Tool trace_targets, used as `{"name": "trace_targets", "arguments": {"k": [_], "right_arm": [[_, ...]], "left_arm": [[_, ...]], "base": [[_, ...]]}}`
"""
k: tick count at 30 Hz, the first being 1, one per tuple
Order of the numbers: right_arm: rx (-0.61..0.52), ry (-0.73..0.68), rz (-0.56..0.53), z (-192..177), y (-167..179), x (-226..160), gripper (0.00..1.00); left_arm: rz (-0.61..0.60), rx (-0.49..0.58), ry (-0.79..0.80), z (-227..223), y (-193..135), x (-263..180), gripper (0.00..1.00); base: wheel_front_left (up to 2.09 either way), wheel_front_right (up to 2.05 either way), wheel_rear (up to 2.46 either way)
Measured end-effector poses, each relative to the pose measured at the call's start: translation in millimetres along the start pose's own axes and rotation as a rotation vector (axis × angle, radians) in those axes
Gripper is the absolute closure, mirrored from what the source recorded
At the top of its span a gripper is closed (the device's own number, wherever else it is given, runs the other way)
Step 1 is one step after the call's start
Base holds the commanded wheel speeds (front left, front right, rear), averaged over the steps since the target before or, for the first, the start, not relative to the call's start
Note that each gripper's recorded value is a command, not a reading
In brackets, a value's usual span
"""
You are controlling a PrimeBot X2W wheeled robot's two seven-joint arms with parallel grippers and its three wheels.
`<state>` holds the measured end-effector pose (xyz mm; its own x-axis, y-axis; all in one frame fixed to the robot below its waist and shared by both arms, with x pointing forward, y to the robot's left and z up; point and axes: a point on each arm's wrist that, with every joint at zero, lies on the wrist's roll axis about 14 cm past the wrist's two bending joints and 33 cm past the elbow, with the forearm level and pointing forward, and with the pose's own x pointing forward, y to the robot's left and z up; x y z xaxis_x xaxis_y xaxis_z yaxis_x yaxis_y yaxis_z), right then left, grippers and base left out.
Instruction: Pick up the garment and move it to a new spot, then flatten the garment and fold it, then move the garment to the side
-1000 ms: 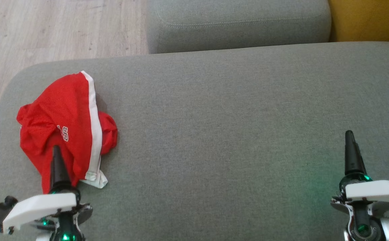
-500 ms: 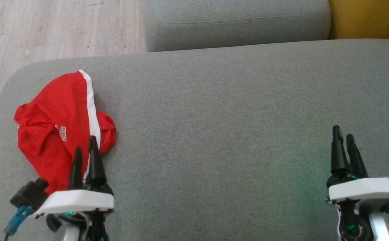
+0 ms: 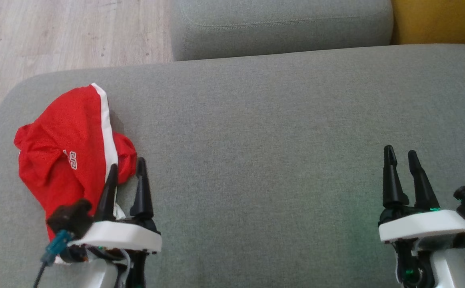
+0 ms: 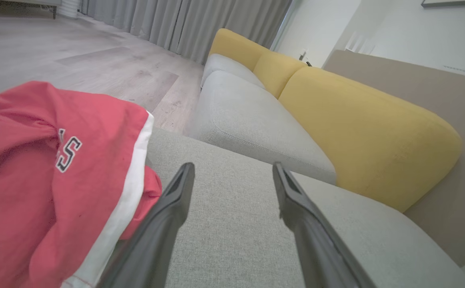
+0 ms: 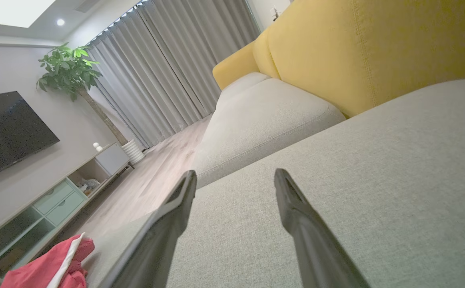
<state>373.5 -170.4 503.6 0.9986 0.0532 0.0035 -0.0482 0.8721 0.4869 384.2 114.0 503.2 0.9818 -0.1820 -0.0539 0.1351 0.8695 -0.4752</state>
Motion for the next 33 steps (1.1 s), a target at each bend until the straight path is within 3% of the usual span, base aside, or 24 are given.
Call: {"name": "trace_targets", "arguments": {"k": [19, 26, 33], "right_arm": [[-0.312, -0.027, 0.074, 2.3, 17.8, 1.0, 0.0], [-0.381, -0.05, 0.105, 5.1, 26.5, 1.1, 0.0], [-0.317, -0.082, 0.089, 11.8, 22.8, 0.8, 0.0]], "left_arm": [[-0.073, 0.38, 0.022, -20.0, -19.3, -0.8, 0.0], [-0.083, 0.389, -0.011, -14.6, -26.0, 1.3, 0.0], [-0.087, 0.284, -0.065, -0.4, -31.6, 0.7, 0.0]], "base": [[0.0, 0.0, 0.0], [0.0, 0.0, 0.0], [0.0, 0.0, 0.0]]}}
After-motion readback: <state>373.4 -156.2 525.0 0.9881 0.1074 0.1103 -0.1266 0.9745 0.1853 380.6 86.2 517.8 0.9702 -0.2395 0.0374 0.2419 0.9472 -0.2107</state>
